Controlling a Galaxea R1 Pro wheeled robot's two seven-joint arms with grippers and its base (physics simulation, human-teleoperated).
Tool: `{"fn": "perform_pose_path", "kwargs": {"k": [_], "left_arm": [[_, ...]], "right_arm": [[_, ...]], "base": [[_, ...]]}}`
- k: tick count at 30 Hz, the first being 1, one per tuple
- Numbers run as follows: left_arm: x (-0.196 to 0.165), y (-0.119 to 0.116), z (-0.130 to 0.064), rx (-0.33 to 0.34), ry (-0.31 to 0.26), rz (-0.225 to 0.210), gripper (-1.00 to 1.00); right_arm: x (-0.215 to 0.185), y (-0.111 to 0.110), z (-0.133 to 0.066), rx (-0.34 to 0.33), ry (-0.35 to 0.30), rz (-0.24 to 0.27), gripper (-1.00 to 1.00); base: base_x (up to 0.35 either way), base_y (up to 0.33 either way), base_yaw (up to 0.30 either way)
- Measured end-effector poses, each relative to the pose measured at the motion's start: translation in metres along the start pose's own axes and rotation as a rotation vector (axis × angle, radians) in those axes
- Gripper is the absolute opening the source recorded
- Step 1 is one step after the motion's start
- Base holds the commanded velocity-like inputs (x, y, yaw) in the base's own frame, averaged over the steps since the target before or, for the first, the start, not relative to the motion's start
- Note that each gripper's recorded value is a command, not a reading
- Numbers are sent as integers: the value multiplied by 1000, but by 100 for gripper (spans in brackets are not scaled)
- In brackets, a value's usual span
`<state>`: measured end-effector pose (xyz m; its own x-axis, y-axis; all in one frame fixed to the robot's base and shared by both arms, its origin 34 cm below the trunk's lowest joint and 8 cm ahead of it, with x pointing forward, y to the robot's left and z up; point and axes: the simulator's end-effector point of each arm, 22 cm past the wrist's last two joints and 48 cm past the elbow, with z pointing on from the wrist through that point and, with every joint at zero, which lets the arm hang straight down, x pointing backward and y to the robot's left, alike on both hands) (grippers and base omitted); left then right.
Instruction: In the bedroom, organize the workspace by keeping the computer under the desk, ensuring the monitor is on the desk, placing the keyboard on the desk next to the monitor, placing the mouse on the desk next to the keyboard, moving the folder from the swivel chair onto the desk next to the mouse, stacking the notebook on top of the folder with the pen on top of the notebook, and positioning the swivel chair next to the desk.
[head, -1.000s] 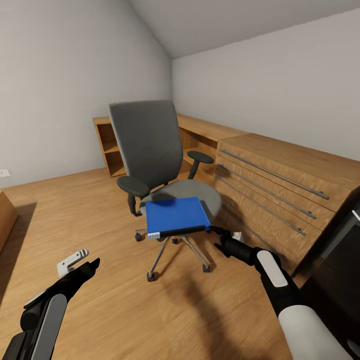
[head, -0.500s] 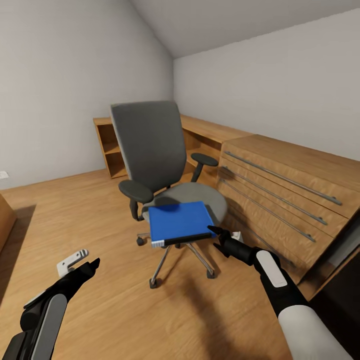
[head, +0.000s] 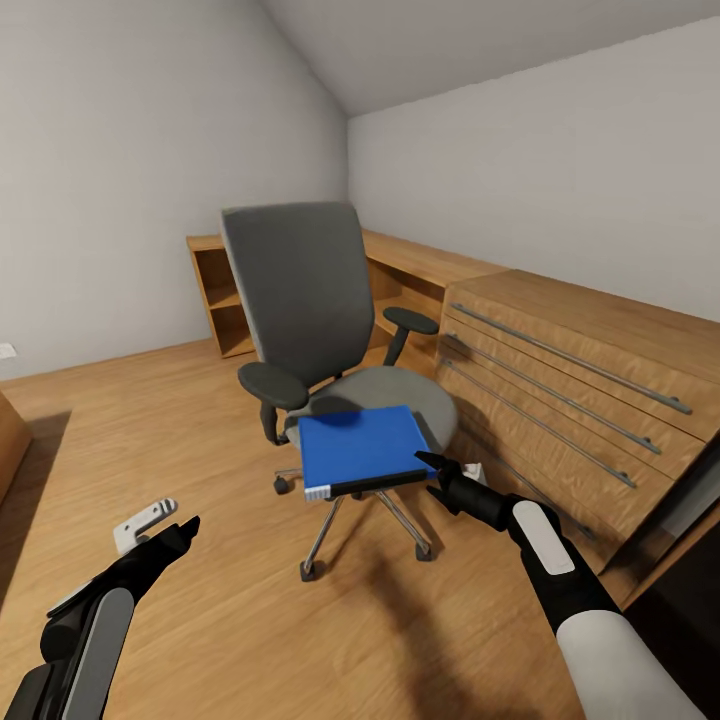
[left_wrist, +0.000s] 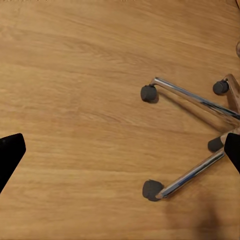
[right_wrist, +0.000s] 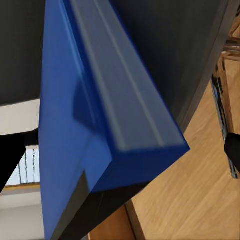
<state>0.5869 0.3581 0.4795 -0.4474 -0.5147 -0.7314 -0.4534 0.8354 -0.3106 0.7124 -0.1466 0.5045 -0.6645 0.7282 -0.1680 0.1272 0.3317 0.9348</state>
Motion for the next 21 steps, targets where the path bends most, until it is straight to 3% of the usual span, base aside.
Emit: {"fn": "perform_pose_path", "kwargs": {"k": [21], "left_arm": [[0,0,0,-1,1,2,100]], "right_arm": [[-1,0,0,-1,-1,1,100]], "base": [[29,0,0]]}}
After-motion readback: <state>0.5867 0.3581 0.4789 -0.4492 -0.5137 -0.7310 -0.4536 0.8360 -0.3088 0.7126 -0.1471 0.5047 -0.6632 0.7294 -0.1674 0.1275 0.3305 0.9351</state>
